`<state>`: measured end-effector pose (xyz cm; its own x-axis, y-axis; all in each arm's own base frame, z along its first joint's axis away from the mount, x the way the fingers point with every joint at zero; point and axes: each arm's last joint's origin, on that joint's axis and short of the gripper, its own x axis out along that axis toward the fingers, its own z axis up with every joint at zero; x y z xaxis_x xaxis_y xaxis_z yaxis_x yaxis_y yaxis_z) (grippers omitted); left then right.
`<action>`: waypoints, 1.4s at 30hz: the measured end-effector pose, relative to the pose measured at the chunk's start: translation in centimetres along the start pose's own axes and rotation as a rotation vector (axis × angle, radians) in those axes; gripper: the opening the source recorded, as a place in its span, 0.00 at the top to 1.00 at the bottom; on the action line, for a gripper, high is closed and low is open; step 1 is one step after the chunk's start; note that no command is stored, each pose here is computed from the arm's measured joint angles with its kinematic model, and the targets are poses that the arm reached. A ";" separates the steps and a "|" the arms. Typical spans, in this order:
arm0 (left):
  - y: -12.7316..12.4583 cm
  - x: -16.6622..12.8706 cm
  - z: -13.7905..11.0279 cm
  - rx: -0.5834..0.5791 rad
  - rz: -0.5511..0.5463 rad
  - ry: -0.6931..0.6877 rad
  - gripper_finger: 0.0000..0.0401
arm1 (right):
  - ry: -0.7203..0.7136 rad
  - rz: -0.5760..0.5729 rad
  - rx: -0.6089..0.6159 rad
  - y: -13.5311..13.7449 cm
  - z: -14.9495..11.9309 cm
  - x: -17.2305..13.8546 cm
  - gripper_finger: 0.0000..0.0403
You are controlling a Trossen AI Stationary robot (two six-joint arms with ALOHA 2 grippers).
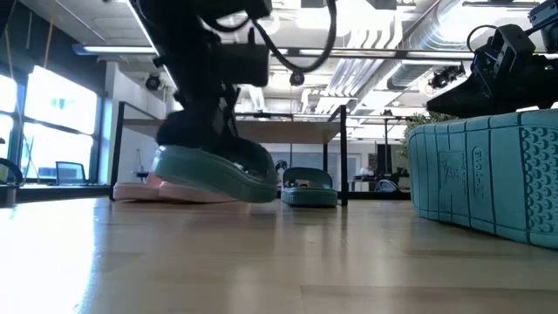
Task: Pick and place slides into the shelf
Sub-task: Put the left blue slipper on the bottom shelf
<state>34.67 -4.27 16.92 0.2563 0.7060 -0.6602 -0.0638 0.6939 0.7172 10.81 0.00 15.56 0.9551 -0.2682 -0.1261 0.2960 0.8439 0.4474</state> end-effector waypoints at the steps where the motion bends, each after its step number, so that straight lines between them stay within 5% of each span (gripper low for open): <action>1: 0.1 0.4 -0.1 -0.012 0.002 -0.002 1.00 | 0.000 0.000 0.000 0.0 0.0 0.0 1.00; 23: 5.1 7.5 -0.7 -0.050 0.039 0.026 1.00 | 0.000 0.000 0.000 0.0 0.0 0.0 1.00; 42: 7.2 9.9 -1.1 -0.072 0.009 0.030 0.95 | 0.000 0.000 0.000 0.0 0.0 0.0 1.00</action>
<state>35.74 7.87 15.26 0.2260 0.7157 -0.6608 -0.1353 0.6949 0.7063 10.81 0.00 15.57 0.9551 -0.2682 -0.1259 0.2960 0.8439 0.4475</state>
